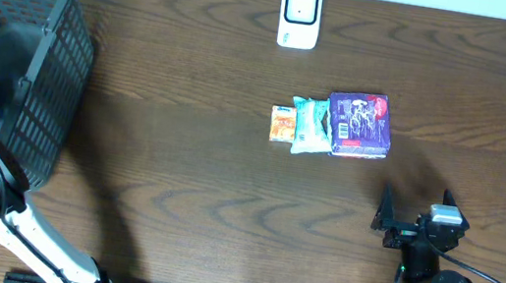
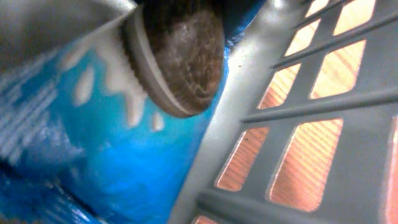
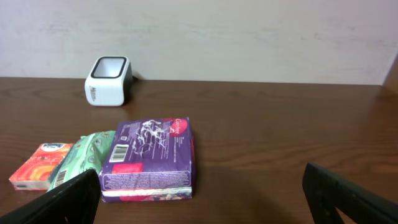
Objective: Scan the item barcode
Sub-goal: 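Lift the Oreo pack out and lower it left of the Kleenex pack, then release the Oreo pack and raise the left arm to a hold pose, then reach the right gripper to the purple Carefree pack and grasp it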
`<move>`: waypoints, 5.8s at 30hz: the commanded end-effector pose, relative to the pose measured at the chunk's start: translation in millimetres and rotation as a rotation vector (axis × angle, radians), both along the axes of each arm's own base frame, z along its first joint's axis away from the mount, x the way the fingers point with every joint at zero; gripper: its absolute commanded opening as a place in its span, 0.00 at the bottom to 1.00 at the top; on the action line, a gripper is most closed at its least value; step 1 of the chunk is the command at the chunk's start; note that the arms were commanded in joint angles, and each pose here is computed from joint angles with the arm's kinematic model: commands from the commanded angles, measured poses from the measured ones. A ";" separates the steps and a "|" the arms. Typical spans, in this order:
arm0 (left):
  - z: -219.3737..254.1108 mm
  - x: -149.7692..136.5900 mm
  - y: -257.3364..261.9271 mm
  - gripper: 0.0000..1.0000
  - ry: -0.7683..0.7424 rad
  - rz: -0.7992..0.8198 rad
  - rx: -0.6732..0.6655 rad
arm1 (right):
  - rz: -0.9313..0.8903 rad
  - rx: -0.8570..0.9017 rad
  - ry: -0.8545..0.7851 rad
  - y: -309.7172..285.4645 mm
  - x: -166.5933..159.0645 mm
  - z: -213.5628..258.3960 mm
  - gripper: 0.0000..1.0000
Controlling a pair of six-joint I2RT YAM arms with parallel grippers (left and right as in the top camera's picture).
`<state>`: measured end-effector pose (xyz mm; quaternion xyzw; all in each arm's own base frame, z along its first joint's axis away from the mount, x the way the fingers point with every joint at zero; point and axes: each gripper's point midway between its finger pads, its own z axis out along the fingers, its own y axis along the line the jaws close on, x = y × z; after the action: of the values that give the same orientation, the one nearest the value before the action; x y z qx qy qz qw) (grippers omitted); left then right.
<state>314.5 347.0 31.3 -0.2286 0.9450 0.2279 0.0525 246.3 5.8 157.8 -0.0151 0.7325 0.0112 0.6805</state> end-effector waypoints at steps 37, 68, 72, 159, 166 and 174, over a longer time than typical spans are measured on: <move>277.8 105.5 -443.3 0.07 -0.875 -0.471 -0.570 | -0.014 0.013 0.001 -2.6 0.0 -1.1 0.99; 159.6 124.6 -499.9 0.78 -0.544 -0.458 -0.536 | -0.014 0.013 0.001 -2.6 0.0 -1.1 0.99; 218.5 108.2 -451.5 0.93 -0.651 -0.438 -0.497 | -0.014 0.013 0.001 -2.6 0.0 -1.1 0.99; 225.8 27.7 -388.0 0.98 -0.487 -0.285 -0.456 | 0.343 0.174 0.760 42.7 116.4 69.9 0.99; 225.8 27.7 -388.0 0.98 -0.486 -0.285 -0.456 | 0.292 0.212 0.954 32.2 152.8 -10.0 0.99; 225.8 27.7 -388.0 0.98 -0.487 -0.285 -0.456 | 0.294 0.358 1.019 9.9 182.1 -80.3 0.82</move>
<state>342.0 -44.9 255.5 -0.1522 0.9536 -0.0676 0.2509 420.4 14.9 84.6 0.0119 0.9559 0.1935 0.2208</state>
